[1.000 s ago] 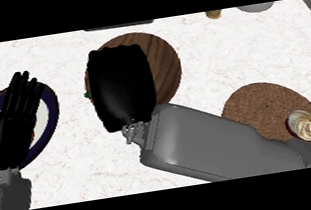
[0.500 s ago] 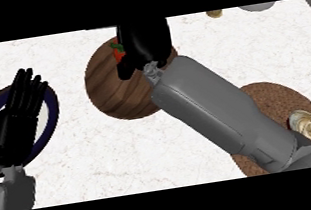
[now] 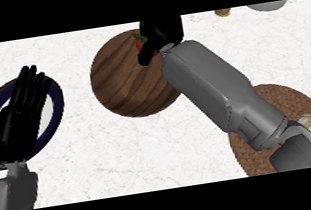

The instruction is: Pick the bell pepper from the placemat and place it in the bowl

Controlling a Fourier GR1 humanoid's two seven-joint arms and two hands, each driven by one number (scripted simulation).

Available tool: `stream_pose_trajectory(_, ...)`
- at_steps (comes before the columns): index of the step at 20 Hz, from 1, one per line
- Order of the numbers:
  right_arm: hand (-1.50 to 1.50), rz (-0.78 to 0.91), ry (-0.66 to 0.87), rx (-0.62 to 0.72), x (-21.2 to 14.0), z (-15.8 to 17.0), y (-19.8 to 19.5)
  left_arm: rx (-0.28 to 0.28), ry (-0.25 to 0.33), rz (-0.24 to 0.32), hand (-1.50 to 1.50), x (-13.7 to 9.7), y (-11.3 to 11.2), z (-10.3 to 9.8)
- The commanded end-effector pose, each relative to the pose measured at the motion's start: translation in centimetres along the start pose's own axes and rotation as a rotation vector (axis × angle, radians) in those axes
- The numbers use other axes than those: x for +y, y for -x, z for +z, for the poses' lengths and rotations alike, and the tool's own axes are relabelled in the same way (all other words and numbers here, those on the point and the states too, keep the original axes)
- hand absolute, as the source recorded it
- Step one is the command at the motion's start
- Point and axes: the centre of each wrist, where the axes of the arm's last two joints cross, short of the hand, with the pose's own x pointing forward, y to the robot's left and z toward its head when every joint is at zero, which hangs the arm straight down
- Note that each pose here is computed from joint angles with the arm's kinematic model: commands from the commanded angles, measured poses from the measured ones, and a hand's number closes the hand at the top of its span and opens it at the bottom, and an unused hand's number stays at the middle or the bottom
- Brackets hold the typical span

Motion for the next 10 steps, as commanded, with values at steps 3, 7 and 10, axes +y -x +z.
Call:
stream_pose_trajectory(3, 1.50, -0.101, -0.129, 0.163, 2.1, -1.3, 3.8, -0.005, 0.030, -0.006, 0.00, -1.2, 0.0, -0.3)
stream_pose_trajectory(7, -1.50, -0.146, -0.241, 0.067, 3.1, -1.3, 5.3, -0.010, 0.042, 0.000, 0.00, -2.2, -0.2, -0.5)
stream_pose_trajectory(10, -1.50, -0.291, -0.148, -0.016, 2.9, -1.3, 5.5, -0.003, 0.035, 0.001, 0.00, -1.0, 0.0, 0.1)
